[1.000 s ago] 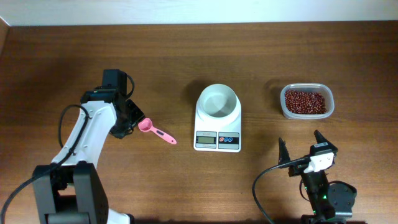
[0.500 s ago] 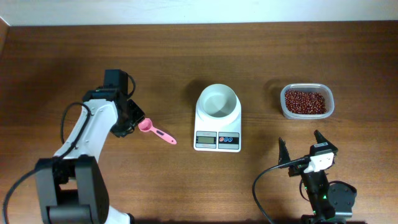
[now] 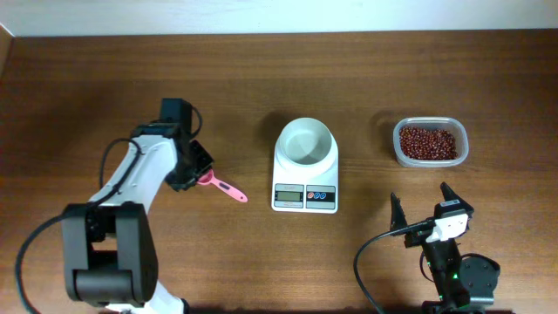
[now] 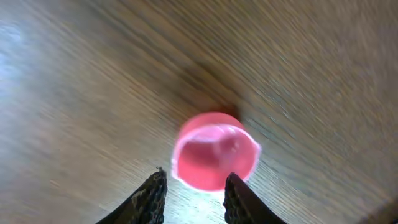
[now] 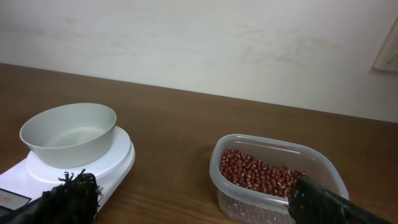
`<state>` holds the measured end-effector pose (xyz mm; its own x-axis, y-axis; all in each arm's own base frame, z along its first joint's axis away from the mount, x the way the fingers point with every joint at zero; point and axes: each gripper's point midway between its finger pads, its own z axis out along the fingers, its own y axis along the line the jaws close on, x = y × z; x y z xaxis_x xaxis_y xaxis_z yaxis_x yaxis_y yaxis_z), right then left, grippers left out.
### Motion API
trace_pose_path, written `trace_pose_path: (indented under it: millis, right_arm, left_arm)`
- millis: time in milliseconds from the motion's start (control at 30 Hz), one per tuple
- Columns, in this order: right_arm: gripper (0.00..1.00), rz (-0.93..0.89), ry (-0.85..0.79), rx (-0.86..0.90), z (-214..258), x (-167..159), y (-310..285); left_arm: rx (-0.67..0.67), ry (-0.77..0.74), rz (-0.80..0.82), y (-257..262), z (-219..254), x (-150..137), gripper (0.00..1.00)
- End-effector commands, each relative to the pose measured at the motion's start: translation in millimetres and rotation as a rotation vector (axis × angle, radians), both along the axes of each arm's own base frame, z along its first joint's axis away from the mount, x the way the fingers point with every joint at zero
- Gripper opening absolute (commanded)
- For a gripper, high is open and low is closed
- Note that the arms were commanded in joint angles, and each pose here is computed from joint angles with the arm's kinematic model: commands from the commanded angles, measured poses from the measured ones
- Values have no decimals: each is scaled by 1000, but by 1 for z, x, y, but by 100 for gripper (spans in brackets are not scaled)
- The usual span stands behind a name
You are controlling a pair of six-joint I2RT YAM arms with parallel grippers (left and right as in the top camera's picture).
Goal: Scoop and weigh 50g on scale
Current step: 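Lower the left gripper onto the scoop cup rim and close it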
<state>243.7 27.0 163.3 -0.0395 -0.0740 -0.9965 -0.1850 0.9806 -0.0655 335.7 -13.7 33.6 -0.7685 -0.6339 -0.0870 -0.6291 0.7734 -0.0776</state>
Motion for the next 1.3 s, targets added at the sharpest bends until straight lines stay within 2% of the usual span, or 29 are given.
trace_pose_path:
  millis: [0, 67, 300, 433, 567, 700, 900, 967, 1000, 1267]
  right_arm:
    - [99, -15, 2, 3, -2, 0, -3]
    - [99, -15, 2, 3, -2, 0, -3]
    - [99, -15, 2, 3, -2, 0, -3]
    - [99, -15, 2, 3, -2, 0, -3]
    - [99, -15, 2, 3, -2, 0, -3]
    - [99, -15, 2, 3, -2, 0, -3]
    - [99, -15, 2, 3, -2, 0, -3]
    - [99, -15, 2, 3, -2, 0, -3]
    - [99, -15, 2, 3, -2, 0, -3]
    - [99, -15, 2, 3, -2, 0, -3]
  left_arm:
    - [51, 33, -22, -1, -13, -1, 27]
    - [52, 38, -18, 0, -13, -2, 25]
    - [106, 64, -15, 9, -13, -8, 40]
    - [108, 45, -14, 10, -12, -4, 43]
    - [124, 38, -12, 12, -16, 0, 34]
    - [124, 58, -13, 12, -25, -3, 31]
    - [132, 71, -13, 13, -40, 0, 18]
    - [166, 62, -10, 19, -39, 2, 11]
    - [169, 62, -10, 20, -39, 2, 0]
    - [132, 64, -14, 13, -40, 1, 0]
